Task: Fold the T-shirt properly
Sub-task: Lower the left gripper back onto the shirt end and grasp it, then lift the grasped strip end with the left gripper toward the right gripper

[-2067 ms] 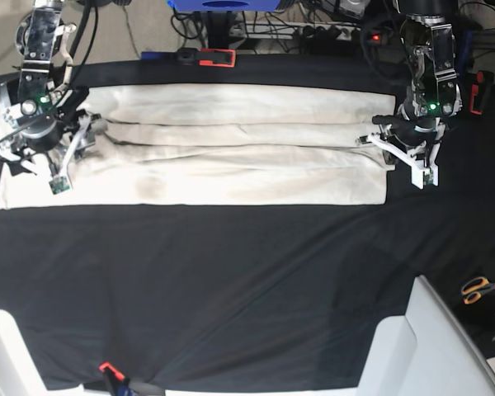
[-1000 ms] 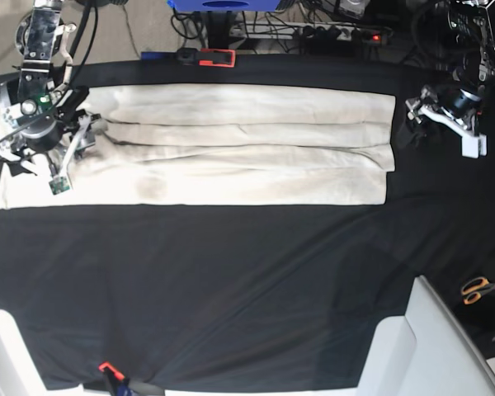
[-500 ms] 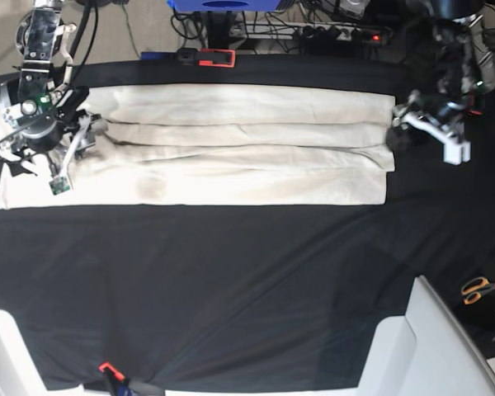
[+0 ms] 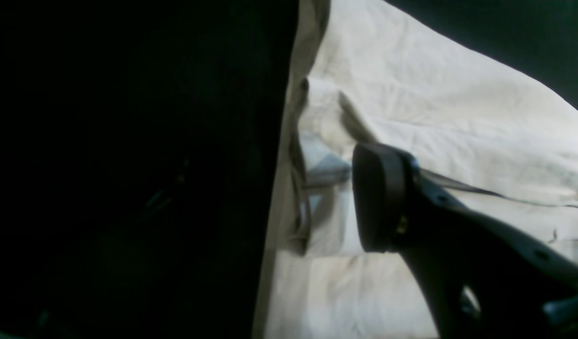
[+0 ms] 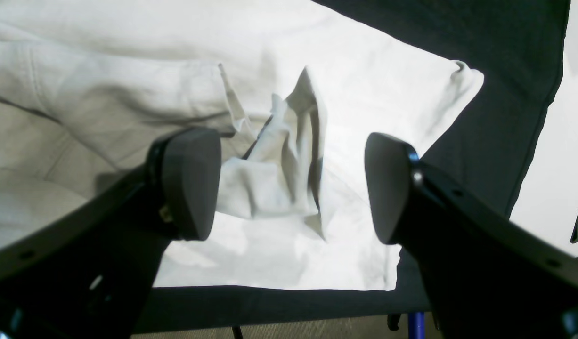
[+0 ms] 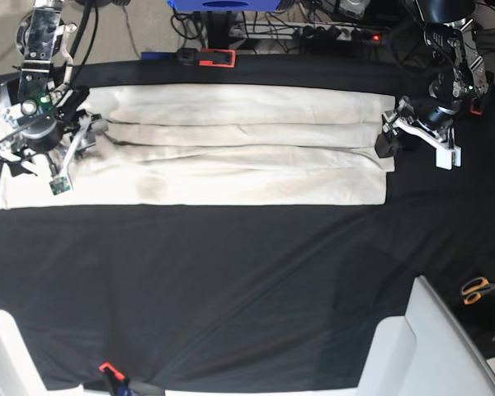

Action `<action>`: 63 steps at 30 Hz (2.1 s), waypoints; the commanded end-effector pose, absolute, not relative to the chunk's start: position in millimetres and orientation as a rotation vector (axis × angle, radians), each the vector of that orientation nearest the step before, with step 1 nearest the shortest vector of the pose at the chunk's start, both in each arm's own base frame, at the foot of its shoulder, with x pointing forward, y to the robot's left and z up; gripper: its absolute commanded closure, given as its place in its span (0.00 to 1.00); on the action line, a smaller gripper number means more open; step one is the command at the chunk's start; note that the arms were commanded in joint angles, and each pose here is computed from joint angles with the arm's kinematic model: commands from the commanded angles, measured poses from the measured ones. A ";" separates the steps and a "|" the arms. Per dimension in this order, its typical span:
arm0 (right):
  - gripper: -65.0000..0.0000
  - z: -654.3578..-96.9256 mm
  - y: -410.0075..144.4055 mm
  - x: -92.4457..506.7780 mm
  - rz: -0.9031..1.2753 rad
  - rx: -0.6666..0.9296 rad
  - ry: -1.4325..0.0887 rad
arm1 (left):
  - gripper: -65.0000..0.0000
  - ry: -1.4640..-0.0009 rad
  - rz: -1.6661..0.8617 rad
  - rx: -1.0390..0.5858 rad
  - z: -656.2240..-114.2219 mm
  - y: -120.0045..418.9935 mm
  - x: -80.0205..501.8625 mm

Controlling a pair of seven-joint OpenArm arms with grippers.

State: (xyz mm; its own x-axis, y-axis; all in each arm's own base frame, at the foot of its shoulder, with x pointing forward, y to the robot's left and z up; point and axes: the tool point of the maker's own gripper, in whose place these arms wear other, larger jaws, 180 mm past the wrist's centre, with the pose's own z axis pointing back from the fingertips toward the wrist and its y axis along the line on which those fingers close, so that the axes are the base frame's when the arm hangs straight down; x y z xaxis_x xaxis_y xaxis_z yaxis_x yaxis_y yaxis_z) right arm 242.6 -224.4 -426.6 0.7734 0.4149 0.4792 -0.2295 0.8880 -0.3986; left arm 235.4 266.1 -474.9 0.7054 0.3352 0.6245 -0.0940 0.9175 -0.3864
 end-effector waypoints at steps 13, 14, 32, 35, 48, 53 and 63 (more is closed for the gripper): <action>0.30 -420.1 -227.1 245.6 0.358 -0.343 -0.615 | 0.41 -0.739 0.203 -0.398 -478.3 235.0 243.4; 0.30 -420.1 -227.1 245.6 0.358 -0.343 -0.615 | 0.44 -0.741 0.205 -0.397 -478.0 235.6 243.6; 0.30 -419.2 -227.0 247.1 0.358 -0.344 -0.619 | 1.00 -0.779 0.192 -0.403 -468.1 234.2 264.5; 0.30 -418.8 -227.0 247.8 0.357 -0.344 -0.621 | 1.00 -0.795 0.140 -0.399 -460.7 221.7 269.2; 0.30 -413.4 -227.5 256.6 0.353 -0.349 -0.642 | 1.00 -0.821 0.010 -0.122 -431.6 168.4 255.9; 0.30 -413.0 -227.5 257.2 0.352 -0.349 -0.643 | 1.00 -0.845 -0.050 -0.161 -416.9 114.3 255.1; 0.30 -412.8 -229.1 256.8 0.349 -0.352 -0.642 | 1.00 -0.854 -0.200 -0.332 -406.5 17.0 262.7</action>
State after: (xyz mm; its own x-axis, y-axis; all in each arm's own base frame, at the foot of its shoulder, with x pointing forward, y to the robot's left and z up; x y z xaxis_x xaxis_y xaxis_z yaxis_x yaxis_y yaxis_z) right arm 249.4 -225.6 -422.3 0.7664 0.4121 0.4927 -0.2191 0.8888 -0.4026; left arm 257.1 22.4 -416.4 0.6694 -0.0614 0.7404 0.2984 0.9349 -0.1922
